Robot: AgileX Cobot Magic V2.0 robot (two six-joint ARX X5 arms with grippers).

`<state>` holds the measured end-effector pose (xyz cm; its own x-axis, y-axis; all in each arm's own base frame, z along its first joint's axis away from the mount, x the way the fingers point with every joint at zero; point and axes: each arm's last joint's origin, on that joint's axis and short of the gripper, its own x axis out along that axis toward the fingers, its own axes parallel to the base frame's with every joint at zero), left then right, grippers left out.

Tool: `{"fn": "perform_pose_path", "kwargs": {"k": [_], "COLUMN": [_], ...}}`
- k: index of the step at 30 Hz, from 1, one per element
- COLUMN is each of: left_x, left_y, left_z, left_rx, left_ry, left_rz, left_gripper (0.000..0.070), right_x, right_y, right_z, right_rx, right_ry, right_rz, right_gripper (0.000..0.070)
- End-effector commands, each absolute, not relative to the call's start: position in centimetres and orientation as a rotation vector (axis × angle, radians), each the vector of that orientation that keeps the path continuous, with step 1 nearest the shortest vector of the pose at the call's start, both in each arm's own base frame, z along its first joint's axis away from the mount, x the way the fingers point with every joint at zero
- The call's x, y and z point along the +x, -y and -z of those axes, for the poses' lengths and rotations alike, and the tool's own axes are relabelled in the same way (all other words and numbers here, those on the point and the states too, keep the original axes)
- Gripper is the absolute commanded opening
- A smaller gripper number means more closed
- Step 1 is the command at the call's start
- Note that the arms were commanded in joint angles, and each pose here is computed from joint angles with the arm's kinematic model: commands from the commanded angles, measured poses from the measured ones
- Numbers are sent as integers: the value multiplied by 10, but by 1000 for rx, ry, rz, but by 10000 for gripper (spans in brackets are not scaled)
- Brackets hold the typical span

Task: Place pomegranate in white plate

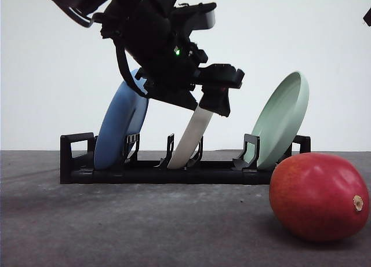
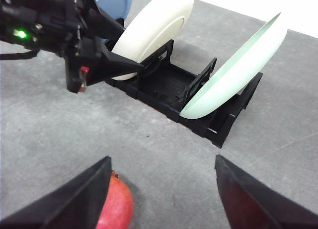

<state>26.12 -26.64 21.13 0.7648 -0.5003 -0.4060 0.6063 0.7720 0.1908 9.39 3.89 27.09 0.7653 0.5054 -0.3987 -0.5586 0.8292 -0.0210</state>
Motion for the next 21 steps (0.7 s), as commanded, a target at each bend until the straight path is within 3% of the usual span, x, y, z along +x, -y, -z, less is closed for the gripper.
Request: {"fn": "perform_pose_path", "kwargs": {"k": [1, 8, 17, 21], "left_x": [264, 263, 261, 261], "left_y": [272, 273, 275, 275], "left_z": [-212, -212, -212, -214], "left_rx": [312, 304, 213, 167], "left_ry": [-332, -335, -362, -371], "left_rz": [611, 613, 603, 594], "left_gripper": [373, 93, 9, 10], "right_x": [93, 93, 93, 93], "right_y": [-39, -39, -39, -39], "right_z": [-277, -277, -277, -277], "right_rx": [-145, -145, -145, -145], "right_ry": [-365, -365, -365, -365], "right_rz": [-585, -585, -585, -585], "right_gripper": [422, 421, 422, 422]}}
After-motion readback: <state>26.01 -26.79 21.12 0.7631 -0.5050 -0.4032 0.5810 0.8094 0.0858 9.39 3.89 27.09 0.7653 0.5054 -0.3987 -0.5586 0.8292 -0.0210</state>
